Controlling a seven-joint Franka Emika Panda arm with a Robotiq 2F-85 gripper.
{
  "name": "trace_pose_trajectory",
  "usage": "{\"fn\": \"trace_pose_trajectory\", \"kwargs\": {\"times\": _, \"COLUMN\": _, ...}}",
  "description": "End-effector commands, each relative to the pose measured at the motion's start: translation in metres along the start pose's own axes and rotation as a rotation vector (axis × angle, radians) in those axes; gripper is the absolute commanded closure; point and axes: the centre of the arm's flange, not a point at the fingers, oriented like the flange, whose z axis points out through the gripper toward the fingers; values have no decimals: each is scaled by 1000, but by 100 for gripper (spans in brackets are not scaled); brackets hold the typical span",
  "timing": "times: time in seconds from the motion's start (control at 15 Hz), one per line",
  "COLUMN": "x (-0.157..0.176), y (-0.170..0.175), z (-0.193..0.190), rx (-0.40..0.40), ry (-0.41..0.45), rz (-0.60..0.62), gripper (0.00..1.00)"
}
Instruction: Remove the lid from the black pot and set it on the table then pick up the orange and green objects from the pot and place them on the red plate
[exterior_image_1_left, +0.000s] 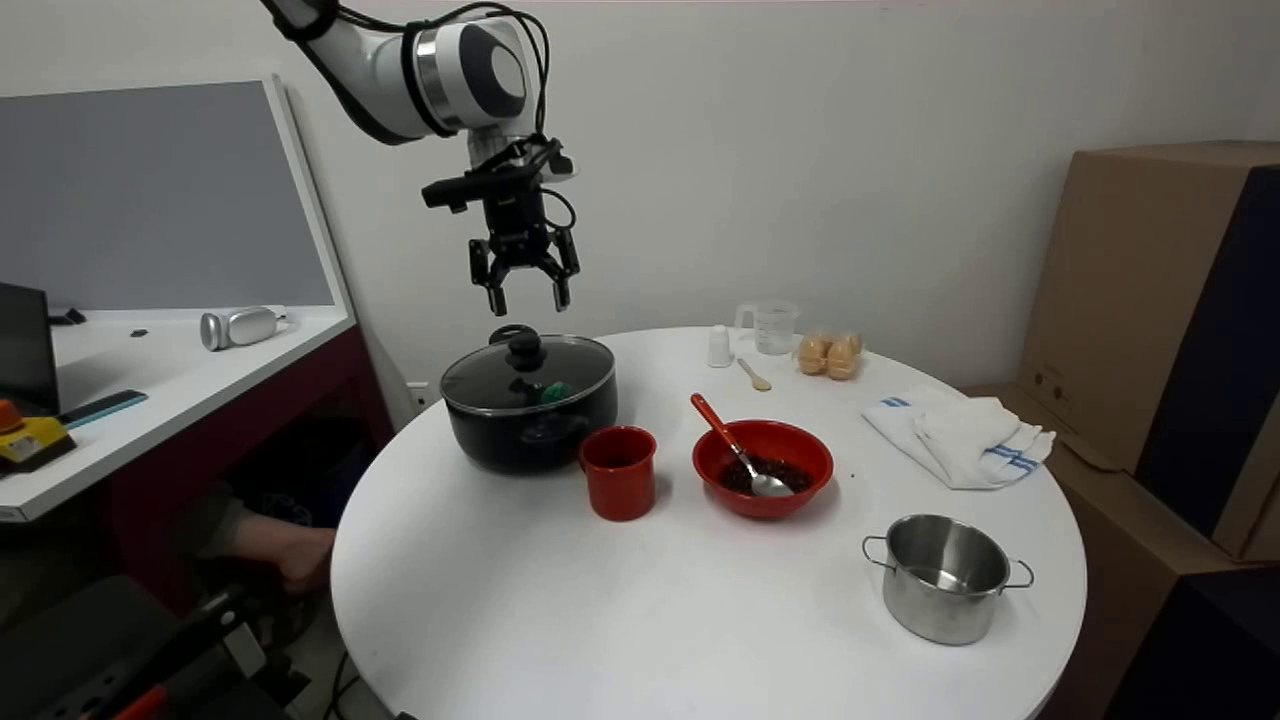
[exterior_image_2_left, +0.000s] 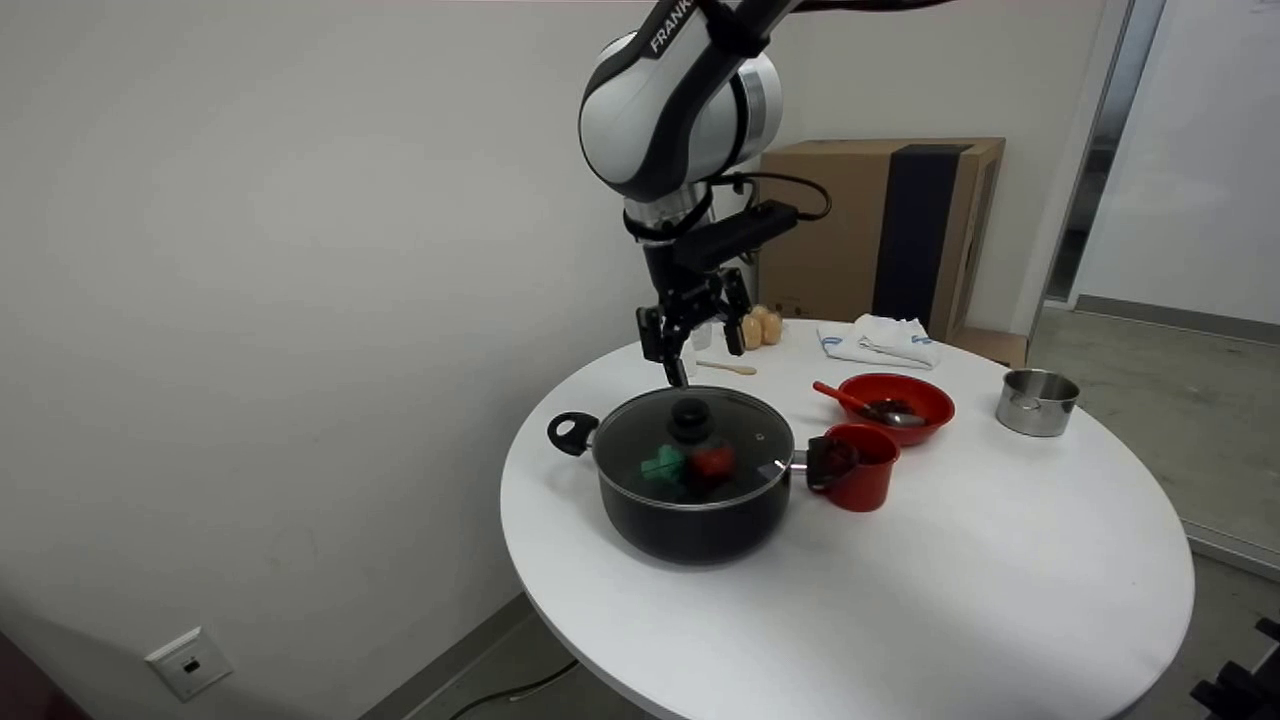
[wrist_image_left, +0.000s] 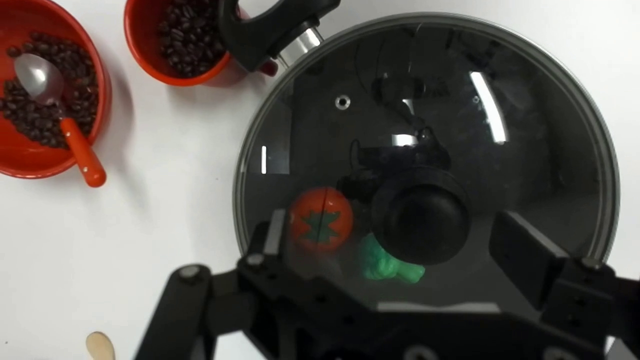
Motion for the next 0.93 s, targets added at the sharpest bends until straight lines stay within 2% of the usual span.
{"fn": "trace_pose_trajectory", "kwargs": {"times": 0.0, "x": -6, "y": 1, "z": 0, "rx": -1, "ry": -2, "rz": -4, "gripper": 0}}
{"fn": "trace_pose_trajectory", "kwargs": {"times": 0.2, "x": -10, "y": -5, "z": 3, "rx": 16, "ry": 15, "rz": -11, "gripper": 0}}
{"fn": "trace_pose_trajectory", "kwargs": {"times": 0.6, "x": -8, "y": -23, "z": 6, "rx": -10, "ry": 155, "rz": -39, "gripper": 0}}
{"fn": "trace_pose_trajectory", "kwargs": {"times": 0.87, "x": -6, "y": -29, "z": 23, "rx": -3, "ry": 116, "rz": -51, "gripper": 0}}
